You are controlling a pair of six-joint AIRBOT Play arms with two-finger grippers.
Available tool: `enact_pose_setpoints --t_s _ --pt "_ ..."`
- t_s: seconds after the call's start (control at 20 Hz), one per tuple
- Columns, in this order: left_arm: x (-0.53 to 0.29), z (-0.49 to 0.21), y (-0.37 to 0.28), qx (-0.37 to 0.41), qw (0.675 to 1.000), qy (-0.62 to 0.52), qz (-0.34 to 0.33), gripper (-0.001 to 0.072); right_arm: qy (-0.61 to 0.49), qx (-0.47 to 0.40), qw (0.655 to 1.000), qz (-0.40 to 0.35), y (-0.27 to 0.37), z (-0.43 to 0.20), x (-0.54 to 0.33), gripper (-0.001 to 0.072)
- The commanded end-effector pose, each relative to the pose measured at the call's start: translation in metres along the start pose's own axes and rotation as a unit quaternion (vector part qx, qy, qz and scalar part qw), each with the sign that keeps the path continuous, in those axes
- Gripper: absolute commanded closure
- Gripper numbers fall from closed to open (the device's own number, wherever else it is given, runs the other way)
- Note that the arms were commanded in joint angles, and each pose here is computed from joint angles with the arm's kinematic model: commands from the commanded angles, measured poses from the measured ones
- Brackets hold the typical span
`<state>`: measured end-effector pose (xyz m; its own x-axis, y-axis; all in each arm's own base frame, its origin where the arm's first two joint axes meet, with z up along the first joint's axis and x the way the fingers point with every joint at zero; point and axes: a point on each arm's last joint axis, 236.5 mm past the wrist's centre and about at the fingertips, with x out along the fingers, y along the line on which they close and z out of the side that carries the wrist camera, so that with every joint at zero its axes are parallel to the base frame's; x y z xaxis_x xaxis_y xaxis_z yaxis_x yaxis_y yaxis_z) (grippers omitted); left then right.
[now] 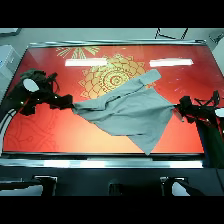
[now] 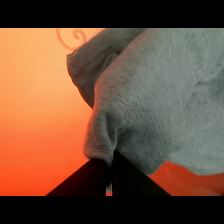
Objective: Fold the clothes and pants, and hang the long-sleeved shirts on hangers.
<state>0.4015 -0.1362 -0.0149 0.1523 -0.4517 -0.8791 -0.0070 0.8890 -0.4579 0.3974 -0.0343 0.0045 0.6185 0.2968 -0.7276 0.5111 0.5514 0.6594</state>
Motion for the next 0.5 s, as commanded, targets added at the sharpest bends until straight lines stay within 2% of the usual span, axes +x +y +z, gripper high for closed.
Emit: enact_pose_setpoints --t_s 0.0,0.05,0.15,0.25,0.35,0.45 --pt "0.037 -0.041 -0.009 -0.019 0.998 0.058 -0.021 0.0682 0.129 -0.013 0.991 -0.039 -0.027 -0.048 0.003 0.0168" --pt "0.039 -0.045 -0.009 -0.013 0.998 0.063 -0.021 0.0682 0.203 -0.048 0.977 -0.048 -0.038 -0.079 -0.003 0.0011" --pt "0.036 -0.044 -0.008 -0.012 0.998 0.062 -0.022 0.0682 0.334 -0.081 0.934 -0.100 -0.077 -0.134 -0.032 0.0020" --pt "0.032 -0.042 -0.007 -0.013 0.998 0.056 -0.022 0.0682 0.395 -0.067 0.904 -0.149 -0.113 -0.168 -0.048 0.0042" --pt "0.030 -0.041 -0.008 -0.012 0.998 0.054 -0.023 0.0682 0.414 -0.024 0.901 -0.128 -0.118 -0.200 -0.041 0.0044" --pt "0.029 -0.041 -0.011 -0.011 0.998 0.052 -0.025 0.0682 0.405 0.017 0.911 -0.069 -0.105 -0.220 -0.024 0.0043"
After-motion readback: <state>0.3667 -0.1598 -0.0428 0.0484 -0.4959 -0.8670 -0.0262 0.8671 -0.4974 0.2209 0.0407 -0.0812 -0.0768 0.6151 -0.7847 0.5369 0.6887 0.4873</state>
